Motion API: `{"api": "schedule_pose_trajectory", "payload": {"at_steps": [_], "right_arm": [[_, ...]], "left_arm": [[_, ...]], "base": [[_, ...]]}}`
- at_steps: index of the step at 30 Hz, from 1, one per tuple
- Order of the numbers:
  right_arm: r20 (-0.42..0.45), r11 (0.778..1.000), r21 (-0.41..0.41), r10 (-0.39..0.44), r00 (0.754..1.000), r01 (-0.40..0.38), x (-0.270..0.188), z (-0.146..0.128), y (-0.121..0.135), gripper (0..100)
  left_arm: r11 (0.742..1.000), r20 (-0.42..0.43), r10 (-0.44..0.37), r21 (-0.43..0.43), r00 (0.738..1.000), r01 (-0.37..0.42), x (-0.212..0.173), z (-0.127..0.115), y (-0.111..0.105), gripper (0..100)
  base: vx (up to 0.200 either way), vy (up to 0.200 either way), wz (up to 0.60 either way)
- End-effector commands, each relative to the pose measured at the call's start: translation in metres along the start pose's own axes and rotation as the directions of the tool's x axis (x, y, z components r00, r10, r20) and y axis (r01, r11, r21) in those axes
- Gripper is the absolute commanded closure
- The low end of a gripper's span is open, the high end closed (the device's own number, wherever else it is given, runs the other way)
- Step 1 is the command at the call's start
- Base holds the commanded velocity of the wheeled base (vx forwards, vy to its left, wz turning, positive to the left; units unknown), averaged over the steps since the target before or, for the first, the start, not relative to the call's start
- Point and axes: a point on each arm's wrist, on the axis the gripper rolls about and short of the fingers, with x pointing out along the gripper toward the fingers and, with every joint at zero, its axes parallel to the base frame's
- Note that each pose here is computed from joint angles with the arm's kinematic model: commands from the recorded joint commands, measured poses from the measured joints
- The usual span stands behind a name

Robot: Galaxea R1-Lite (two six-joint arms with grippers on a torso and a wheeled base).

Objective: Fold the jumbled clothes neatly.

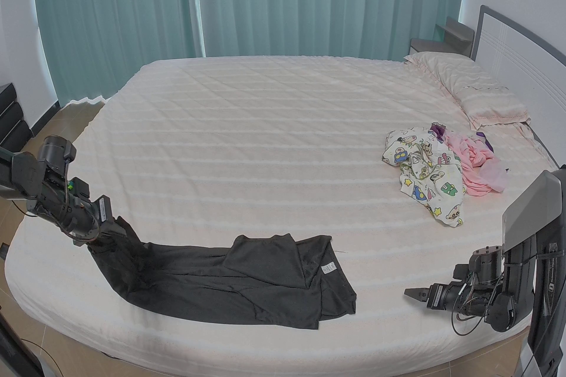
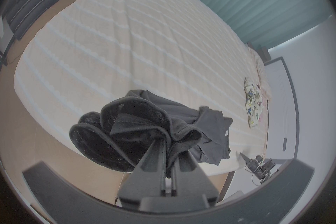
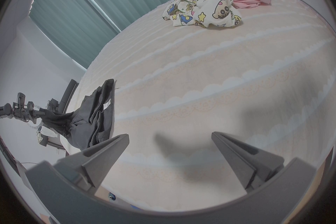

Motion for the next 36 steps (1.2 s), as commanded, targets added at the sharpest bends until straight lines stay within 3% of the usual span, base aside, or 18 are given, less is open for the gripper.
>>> {"api": "schedule_pose_trajectory", "payload": {"at_steps": [1,7,33,36], "right_arm": [[0.014,1.000,-0.005,0.007,1.000,-0.007,0.000,0.002,0.001,0],[0.014,1.000,-0.005,0.007,1.000,-0.007,0.000,0.002,0.001,0],[0.022,1.000,-0.008,0.011,1.000,-0.010,-0.001,0.003,0.002,0],[0.026,1.000,-0.009,0.012,1.000,-0.012,-0.001,0.004,0.002,0]], "left_arm": [[0.997,-0.057,-0.004,0.074,0.998,0.008,0.010,-0.025,-0.035,100],[0.995,-0.093,-0.039,0.090,0.995,0.047,0.019,-0.036,-0.060,100],[0.986,-0.100,-0.105,0.122,0.989,0.117,0.041,-0.043,-0.093,100],[0.986,-0.084,-0.125,0.103,0.989,0.133,0.045,-0.039,-0.100,100]], "base": [[0.000,0.000,0.00],[0.000,-0.133,0.00],[0.000,-0.200,0.00],[0.000,0.000,0.00]]}}
